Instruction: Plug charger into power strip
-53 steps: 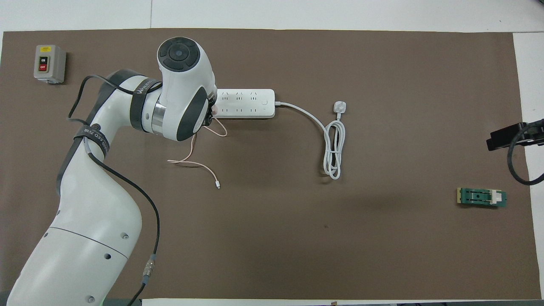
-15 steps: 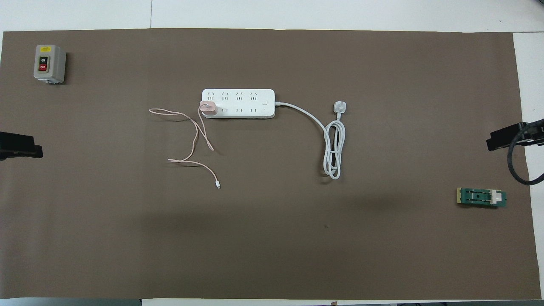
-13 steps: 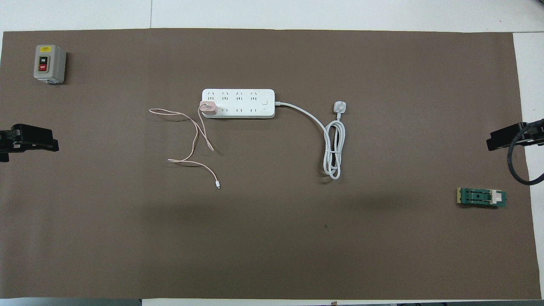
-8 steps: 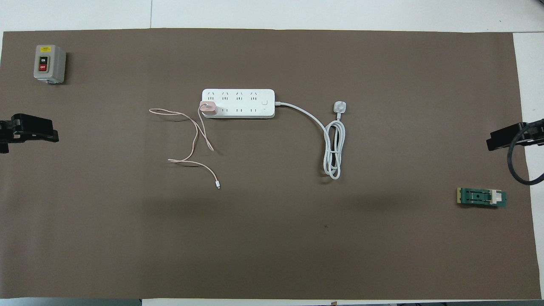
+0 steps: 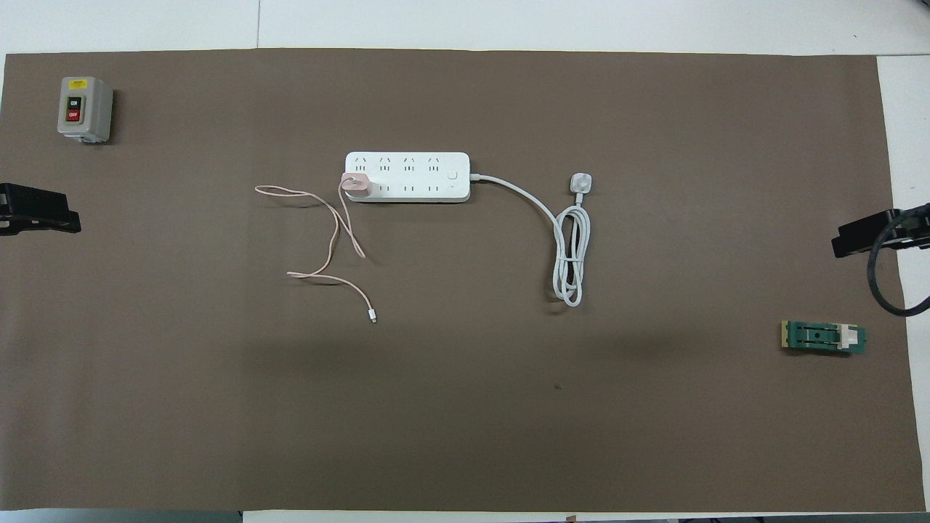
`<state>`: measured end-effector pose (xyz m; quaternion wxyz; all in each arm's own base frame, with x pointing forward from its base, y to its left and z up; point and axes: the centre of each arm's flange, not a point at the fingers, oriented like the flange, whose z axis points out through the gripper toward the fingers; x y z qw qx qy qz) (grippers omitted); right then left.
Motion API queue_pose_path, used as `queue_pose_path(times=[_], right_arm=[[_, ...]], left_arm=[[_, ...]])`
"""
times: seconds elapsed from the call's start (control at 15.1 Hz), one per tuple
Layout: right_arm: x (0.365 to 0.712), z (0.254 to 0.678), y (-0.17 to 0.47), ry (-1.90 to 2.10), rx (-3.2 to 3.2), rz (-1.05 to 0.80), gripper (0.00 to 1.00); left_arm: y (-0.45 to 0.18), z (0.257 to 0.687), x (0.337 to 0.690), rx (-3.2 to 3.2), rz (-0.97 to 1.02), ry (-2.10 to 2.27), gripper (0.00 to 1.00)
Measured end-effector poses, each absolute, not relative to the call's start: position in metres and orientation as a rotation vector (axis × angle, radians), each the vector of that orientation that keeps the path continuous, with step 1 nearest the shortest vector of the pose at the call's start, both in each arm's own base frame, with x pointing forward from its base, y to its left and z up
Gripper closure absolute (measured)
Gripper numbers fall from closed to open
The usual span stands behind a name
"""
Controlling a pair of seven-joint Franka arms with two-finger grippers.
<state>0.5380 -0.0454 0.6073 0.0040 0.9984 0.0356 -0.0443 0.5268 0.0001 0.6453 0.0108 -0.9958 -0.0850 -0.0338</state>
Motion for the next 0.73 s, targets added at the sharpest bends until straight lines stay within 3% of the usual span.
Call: queue_pose_path(times=[0.4, 0.73], right_arm=[[0.538, 0.607, -0.045, 0.111, 3.129, -0.139, 0.00], [0.538, 0.607, -0.045, 0.111, 3.129, -0.139, 0.00]], left_arm=[[-0.031, 0.622, 0.521, -3.078, 0.105, -0.180, 0.00], [-0.033, 0.619, 0.522, -3.079, 0.115, -0.156, 0.00]])
